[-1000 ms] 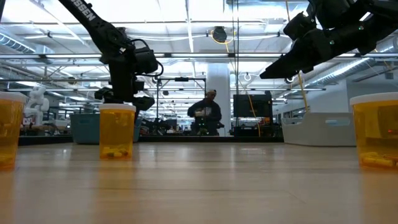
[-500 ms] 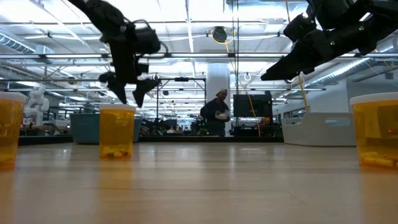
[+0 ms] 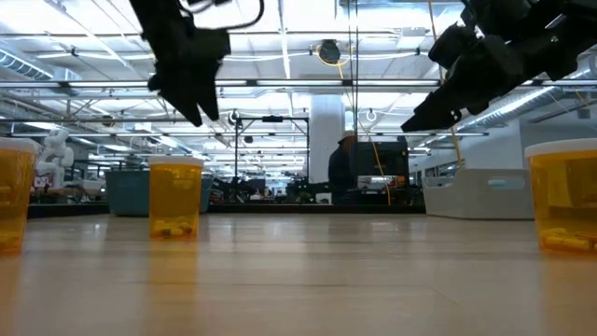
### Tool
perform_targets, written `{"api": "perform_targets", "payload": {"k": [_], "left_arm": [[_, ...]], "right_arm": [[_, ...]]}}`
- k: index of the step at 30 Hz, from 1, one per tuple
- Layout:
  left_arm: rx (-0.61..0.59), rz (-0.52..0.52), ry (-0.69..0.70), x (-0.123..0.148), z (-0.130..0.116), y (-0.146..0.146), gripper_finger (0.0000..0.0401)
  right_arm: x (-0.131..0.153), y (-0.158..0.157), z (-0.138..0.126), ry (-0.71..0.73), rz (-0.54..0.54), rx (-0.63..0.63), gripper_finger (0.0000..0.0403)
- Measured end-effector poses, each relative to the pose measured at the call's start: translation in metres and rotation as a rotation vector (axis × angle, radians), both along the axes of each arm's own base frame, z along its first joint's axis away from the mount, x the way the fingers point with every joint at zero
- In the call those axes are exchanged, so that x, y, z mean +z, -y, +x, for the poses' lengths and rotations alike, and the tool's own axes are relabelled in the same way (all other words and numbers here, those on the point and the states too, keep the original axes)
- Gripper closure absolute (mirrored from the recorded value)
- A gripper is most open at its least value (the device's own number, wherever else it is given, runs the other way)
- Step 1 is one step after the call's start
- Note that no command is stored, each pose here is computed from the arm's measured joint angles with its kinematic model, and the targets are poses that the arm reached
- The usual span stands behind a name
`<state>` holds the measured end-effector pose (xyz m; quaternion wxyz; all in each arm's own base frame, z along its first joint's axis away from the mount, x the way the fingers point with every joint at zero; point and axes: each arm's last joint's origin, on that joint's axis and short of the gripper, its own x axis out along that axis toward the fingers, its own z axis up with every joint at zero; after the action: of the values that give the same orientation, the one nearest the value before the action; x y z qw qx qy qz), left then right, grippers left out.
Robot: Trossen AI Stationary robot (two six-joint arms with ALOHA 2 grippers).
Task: Pick and place medicine bottles into bin by pill shape (circle, oval)
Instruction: Put the orange capsule bottle into the blue bin
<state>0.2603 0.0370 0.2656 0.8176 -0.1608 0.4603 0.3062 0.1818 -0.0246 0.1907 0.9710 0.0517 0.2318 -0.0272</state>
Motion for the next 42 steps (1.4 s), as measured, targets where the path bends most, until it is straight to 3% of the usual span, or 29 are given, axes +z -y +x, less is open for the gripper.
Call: {"api": "perform_targets", "payload": {"k": [5,9,20,34,42], "left_arm": [[-0.156,-0.026,0.025,0.0,0.003,0.053,0.0109],[-0.109,-0.085,0.065,0.0,-0.001,0.079,0.0109],[-0.135,-0.209,0.06,-0.009,-0.003,0.134,0.0109],[-0.052,-0.192,-0.162,-0.024,0.054,0.167,0.0094],[-0.011,-0.187,-0.186,-0.038,0.064,0.171,0.0076]], "right_arm": [[0.0,-0.011,0.001,0.006,0.036,0.035,0.009],[0.0,-0.017,0.002,0.004,0.054,0.042,0.009],[0.0,-0.021,0.002,0.001,0.021,0.027,0.009],[0.001,-0.021,0.002,0.004,-0.014,0.045,0.009],[0.001,-0.021,0.002,0.01,-0.062,0.068,0.009]]}}
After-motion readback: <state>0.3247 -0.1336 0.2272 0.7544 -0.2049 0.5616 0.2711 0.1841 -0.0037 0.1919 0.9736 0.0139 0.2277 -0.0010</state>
